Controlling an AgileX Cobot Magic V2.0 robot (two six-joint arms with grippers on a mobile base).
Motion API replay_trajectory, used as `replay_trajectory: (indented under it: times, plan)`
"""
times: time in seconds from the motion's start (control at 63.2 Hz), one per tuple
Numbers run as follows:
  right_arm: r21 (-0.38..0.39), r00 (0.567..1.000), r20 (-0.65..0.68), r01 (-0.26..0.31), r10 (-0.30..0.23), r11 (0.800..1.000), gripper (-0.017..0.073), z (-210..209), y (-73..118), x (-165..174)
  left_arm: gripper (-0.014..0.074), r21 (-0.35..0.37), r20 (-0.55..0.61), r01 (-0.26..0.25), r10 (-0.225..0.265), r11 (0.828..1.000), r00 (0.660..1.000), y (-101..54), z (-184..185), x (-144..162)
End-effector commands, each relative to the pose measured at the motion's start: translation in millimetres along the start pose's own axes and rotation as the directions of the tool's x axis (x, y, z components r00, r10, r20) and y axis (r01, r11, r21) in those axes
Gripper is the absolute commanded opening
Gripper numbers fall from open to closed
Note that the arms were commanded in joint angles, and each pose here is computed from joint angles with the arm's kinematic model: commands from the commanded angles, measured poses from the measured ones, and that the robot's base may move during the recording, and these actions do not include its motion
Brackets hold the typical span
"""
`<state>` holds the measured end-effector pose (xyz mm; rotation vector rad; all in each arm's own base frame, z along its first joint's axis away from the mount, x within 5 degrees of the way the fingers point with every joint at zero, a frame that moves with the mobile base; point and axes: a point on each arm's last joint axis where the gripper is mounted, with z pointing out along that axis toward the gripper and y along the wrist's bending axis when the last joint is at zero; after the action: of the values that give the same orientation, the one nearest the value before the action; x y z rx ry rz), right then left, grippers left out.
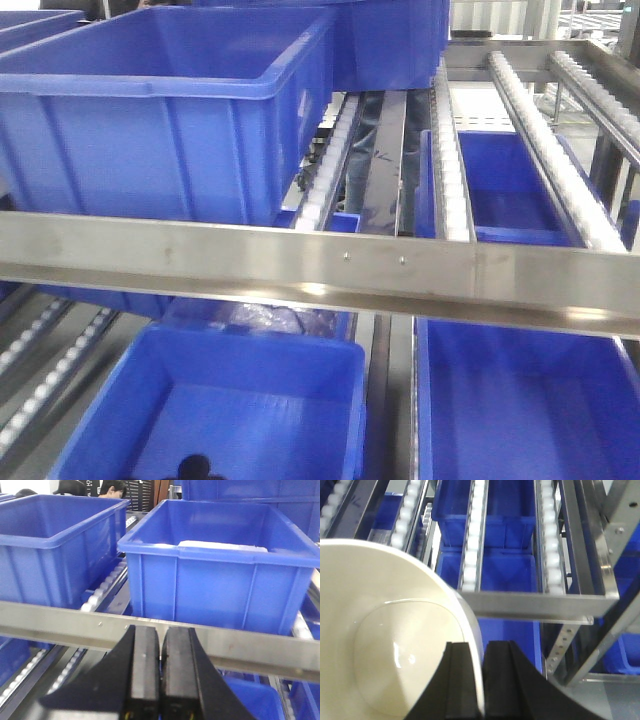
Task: Move white bin to right shelf second layer
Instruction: 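Approach the roller shelf rack with the bin in the right gripper, then lower the white bin onto the roller shelf with the right gripper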
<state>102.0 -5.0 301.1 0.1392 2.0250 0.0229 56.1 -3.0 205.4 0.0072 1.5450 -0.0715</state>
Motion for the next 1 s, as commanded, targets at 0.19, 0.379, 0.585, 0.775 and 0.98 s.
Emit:
replay_trajectory:
  times: [0.19, 0.379, 0.585, 0.775, 0.98]
  plan:
    - [-0.012, 0.992, 0.124, 0.000, 0.001, 1.000, 0.0055, -5.2, 1.7, -17.5, 0.0085, 0.004, 0.071, 0.011, -0.011, 1.000, 0.997, 0.2, -0.4, 0.8]
    - [-0.012, 0.992, 0.124, 0.000, 0.001, 1.000, 0.0055, -5.2, 1.7, -17.5, 0.0085, 0.004, 0.071, 0.011, -0.011, 1.000, 0.997, 0.2, -0.4, 0.8]
    - [-0.012, 0.992, 0.124, 0.000, 0.001, 1.000, 0.0055, -5.2, 1.7, -17.5, 0.0085, 0.004, 0.071, 0.011, -0.011, 1.000, 0.997, 0.2, -0.4, 0.8]
    - [-0.012, 0.992, 0.124, 0.000, 0.001, 1.000, 0.0055, -5.2, 1.7, -17.5, 0.0085, 0.004, 0.071, 0.011, -0.011, 1.000, 0.997, 0.2, -0.4, 0.8]
    - [-0.012, 0.992, 0.124, 0.000, 0.001, 1.000, 0.0055, -5.2, 1.7, -17.5, 0.0085, 0.004, 0.071, 0.011, -0.011, 1.000, 0.997, 0.2, -0.4, 0.8]
